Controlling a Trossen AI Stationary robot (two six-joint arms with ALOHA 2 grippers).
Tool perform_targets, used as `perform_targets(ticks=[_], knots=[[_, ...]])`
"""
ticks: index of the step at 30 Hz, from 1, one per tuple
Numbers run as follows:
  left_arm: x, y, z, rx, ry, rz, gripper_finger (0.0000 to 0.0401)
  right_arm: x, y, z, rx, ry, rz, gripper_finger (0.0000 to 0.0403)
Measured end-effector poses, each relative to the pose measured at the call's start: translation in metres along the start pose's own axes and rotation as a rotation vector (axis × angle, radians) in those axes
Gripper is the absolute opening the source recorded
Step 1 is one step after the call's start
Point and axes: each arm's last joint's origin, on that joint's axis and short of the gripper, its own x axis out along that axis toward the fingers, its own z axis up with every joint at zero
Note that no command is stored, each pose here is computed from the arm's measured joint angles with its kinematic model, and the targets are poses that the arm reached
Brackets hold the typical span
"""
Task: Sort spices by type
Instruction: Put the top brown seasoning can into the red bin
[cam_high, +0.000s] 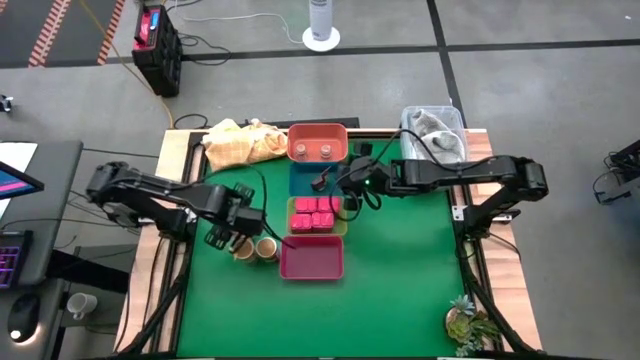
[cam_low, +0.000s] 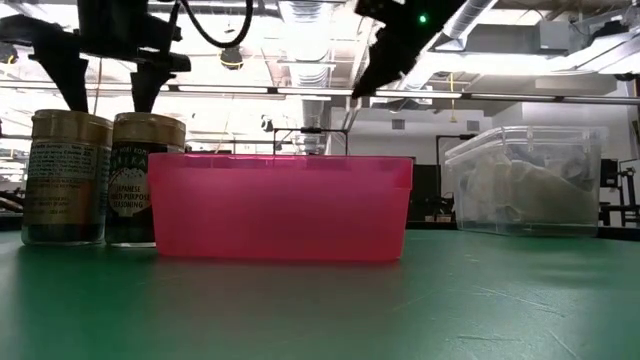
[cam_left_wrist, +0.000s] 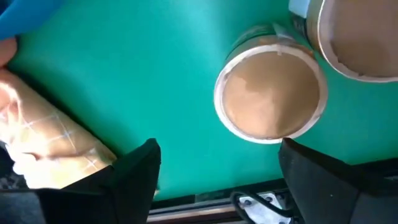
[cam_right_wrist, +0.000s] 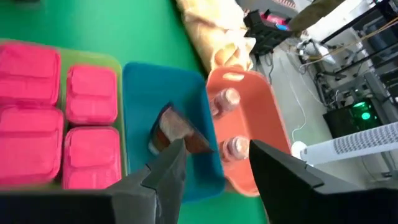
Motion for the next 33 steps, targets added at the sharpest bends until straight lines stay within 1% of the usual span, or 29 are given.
perform_targets(ticks=[3, 7, 11, 14, 18, 20, 23, 26, 30, 33], knots=[[0.003, -0.003, 0.005, 0.054, 0.024, -0.006, 0.032, 0.004, 0.002, -0.007, -0.012, 0.016, -0.001, 0.0213], [0.005, -0.011, 0.006, 0.142, 0.085, -0.025, 0.0324, 0.002, 0.001, -0.014, -0.016, 0.075, 0.014, 0.0213], [0.003, -0.018, 0.003, 0.155, 0.12, -0.047, 0.0324, -0.014, -0.004, -0.015, 0.016, 0.081, 0.018, 0.0213], [0.001, -0.026, 0.005, 0.179, 0.107, -0.049, 0.0325, -0.031, -0.009, -0.014, 0.054, 0.054, 0.02, 0.0213], [-0.003, -0.037, 0.009, 0.332, 0.072, -0.039, 0.0325, -0.051, -0.01, -0.011, 0.082, -0.006, 0.028, 0.0213], [-0.003, -0.039, 0.011, 0.382, 0.052, -0.032, 0.0325, -0.058, -0.007, -0.013, 0.08, -0.044, 0.037, 0.0213], [-0.003, -0.039, 0.012, 0.429, 0.05, -0.01, 0.0325, -0.068, -0.001, -0.022, 0.062, -0.097, 0.046, 0.0213], [-0.001, -0.038, 0.015, 0.476, 0.031, 0.026, 0.0325, -0.079, -0.002, -0.028, 0.079, -0.156, 0.044, 0.0213], [0.005, -0.039, 0.018, 0.529, 0.002, 0.039, 0.0325, -0.092, -0.005, -0.036, 0.117, -0.194, 0.046, 0.0213], [0.007, -0.04, 0.02, 0.548, -0.007, 0.043, 0.0325, -0.099, -0.005, -0.043, 0.126, -0.209, 0.051, 0.0213]])
